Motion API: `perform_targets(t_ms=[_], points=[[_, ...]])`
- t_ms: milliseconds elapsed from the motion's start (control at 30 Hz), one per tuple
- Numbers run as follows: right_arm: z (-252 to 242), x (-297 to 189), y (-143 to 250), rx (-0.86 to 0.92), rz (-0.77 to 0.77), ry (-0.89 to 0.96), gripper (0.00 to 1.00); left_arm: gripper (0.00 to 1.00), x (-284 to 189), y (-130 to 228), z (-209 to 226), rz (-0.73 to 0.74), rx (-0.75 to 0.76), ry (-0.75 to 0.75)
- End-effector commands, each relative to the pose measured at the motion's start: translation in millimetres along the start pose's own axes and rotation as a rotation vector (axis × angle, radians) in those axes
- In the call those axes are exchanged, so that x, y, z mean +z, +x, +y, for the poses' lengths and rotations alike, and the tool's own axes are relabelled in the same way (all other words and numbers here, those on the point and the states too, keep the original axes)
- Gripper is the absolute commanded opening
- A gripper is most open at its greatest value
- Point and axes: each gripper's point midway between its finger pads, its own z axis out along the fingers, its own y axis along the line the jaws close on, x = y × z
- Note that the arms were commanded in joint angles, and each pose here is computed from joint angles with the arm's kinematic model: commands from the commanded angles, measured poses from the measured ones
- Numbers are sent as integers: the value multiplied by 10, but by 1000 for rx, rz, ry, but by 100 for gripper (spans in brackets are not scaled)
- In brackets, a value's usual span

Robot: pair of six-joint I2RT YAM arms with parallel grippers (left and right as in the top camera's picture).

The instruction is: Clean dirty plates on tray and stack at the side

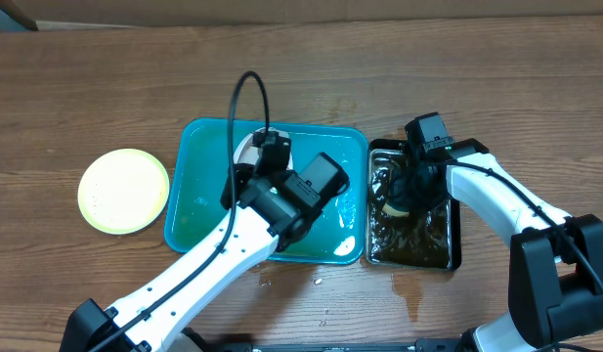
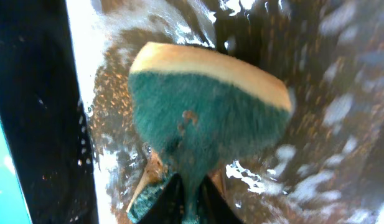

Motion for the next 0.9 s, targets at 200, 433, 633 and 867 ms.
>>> perform_targets(t_ms=[200, 433, 633, 867], points=[[-22, -13, -94, -25, -34, 19, 51, 4, 236, 200, 52, 169, -164, 89], [-42, -150, -76, -10, -13, 28, 66, 4, 312, 297, 171, 266, -297, 176], [49, -599, -201, -11, -75, 9, 67, 4, 374, 361, 539, 320, -494, 231], [50, -853, -100, -12, -81, 6, 70, 4, 616, 614, 922, 434, -612, 238]])
